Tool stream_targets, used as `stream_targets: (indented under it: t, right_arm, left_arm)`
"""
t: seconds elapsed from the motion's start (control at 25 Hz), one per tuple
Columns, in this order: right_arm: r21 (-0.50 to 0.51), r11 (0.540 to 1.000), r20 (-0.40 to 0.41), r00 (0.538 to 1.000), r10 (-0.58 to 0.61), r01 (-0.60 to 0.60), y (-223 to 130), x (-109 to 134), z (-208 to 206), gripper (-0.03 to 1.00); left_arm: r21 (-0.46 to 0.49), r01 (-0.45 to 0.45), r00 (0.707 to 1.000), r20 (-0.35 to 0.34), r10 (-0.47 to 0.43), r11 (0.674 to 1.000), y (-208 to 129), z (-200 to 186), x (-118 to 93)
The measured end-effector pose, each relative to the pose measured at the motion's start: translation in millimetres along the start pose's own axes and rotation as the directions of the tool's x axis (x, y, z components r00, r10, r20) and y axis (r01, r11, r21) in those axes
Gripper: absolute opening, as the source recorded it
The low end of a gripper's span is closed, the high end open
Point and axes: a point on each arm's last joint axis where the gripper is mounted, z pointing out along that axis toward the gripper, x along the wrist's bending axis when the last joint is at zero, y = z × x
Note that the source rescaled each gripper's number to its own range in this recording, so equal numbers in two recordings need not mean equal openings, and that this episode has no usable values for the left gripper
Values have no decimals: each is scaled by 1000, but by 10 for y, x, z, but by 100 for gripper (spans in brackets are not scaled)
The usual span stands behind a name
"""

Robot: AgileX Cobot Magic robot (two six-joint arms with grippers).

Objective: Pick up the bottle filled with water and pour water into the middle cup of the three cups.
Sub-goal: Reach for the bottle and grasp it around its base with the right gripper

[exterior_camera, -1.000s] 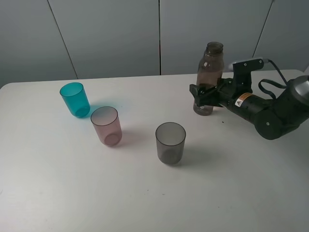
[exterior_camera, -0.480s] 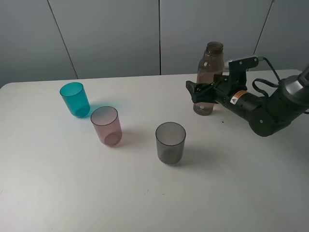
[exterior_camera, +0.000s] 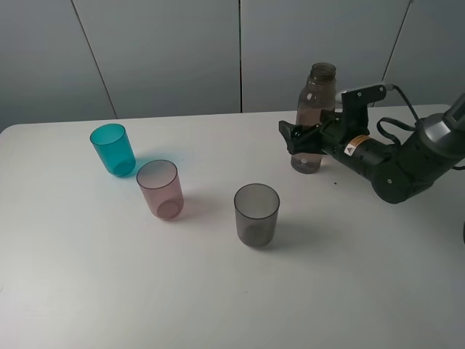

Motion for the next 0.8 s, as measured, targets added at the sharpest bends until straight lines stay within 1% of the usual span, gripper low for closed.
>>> stream_targets:
  t: [0.16, 0.4, 0.8]
  right_arm:
    - [4, 1000, -1, 1000, 2, -2, -34, -1, 3, 100]
    - [-47, 999, -4, 1000, 1, -1, 13, 2, 2, 100]
    - [-51, 999, -5, 1000, 1, -1, 17, 2, 2, 100]
  left_arm:
    - [0, 0, 1000, 0, 0, 1000, 0, 0, 0]
    - [0, 0, 1000, 0, 0, 1000, 0, 0, 0]
    - [0, 0, 1000, 0, 0, 1000, 0, 0, 0]
